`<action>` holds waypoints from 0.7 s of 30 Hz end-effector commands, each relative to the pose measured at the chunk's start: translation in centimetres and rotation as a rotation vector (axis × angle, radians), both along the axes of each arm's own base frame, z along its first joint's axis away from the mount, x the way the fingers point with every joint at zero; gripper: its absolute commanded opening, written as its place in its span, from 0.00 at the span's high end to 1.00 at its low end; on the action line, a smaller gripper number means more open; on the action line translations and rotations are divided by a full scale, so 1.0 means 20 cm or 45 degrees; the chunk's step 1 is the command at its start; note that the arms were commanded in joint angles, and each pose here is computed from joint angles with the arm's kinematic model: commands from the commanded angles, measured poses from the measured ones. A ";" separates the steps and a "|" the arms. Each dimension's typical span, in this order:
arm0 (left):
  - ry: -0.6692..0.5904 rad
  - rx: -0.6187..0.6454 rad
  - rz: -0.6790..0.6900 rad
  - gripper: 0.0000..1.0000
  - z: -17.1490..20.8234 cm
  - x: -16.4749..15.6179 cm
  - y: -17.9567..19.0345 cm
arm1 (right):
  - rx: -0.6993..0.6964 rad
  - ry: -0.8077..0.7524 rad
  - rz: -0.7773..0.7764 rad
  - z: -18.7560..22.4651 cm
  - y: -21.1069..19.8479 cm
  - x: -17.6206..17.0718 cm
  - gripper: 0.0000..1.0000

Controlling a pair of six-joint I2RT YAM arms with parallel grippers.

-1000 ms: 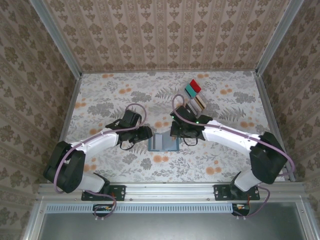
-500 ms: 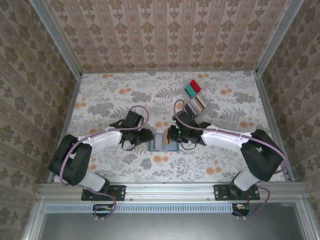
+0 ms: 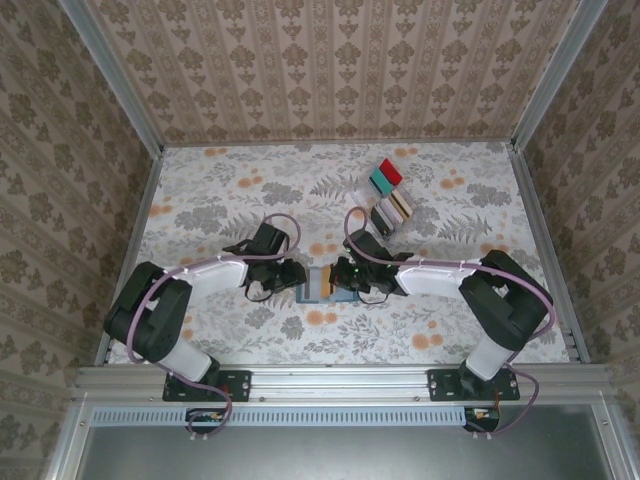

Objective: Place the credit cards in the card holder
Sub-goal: Insert the credit card into the card slot.

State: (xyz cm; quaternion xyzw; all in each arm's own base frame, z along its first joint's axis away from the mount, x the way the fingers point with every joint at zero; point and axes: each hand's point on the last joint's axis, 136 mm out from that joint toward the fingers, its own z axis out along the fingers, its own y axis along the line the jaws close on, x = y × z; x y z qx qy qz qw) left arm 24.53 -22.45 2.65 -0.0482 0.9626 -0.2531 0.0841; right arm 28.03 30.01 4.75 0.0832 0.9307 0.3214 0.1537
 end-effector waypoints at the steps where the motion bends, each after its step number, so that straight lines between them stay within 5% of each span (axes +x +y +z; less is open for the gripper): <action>1: 0.013 -0.006 -0.009 0.68 -0.01 0.01 -0.01 | -0.029 0.057 -0.006 -0.09 -0.03 -0.05 0.96; 21: 0.034 0.044 -0.018 0.75 -0.05 -0.01 0.00 | -0.039 0.119 0.097 -0.17 -0.01 -0.10 0.95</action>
